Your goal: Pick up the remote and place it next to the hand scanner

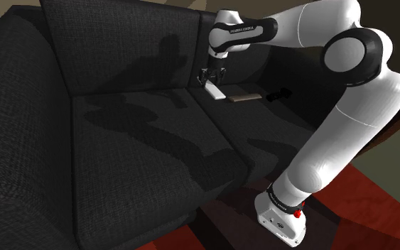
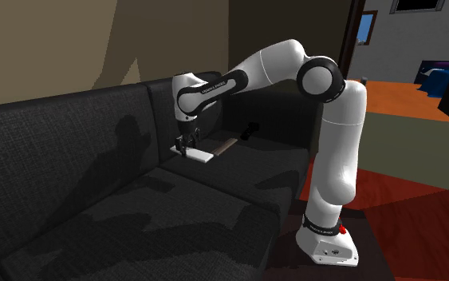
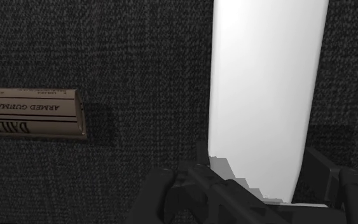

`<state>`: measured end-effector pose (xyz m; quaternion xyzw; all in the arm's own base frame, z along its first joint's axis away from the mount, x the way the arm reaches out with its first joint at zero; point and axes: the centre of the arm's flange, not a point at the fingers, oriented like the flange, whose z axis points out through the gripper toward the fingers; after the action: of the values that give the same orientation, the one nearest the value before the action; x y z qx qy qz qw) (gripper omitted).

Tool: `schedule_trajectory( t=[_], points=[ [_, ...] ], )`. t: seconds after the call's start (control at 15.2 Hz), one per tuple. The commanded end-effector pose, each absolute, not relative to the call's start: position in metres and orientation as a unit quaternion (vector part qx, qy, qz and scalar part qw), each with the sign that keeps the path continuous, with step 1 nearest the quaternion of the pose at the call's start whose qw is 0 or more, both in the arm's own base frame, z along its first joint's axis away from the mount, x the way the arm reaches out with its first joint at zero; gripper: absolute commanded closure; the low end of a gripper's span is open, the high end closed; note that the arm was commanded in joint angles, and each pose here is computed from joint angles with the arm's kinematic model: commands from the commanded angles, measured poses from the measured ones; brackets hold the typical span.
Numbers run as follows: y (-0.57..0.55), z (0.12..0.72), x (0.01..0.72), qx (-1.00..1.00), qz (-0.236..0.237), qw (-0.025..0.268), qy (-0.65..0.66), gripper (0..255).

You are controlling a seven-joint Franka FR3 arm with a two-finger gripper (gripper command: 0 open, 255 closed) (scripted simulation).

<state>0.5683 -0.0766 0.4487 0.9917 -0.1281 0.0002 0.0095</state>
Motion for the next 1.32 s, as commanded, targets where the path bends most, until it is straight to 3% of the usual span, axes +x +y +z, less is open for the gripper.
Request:
schedule_trajectory(
  t=[0.0, 0.59, 1.25],
  points=[
    [-0.075, 0.459, 0.568, 0.992, 0.0, 0.009, -0.128, 255],
    [-0.075, 0.502, 0.568, 0.992, 0.0, 0.009, -0.128, 255],
    [-0.177, 0.503, 0.483, 0.992, 0.0, 0.009, -0.128, 255]
  ],
)
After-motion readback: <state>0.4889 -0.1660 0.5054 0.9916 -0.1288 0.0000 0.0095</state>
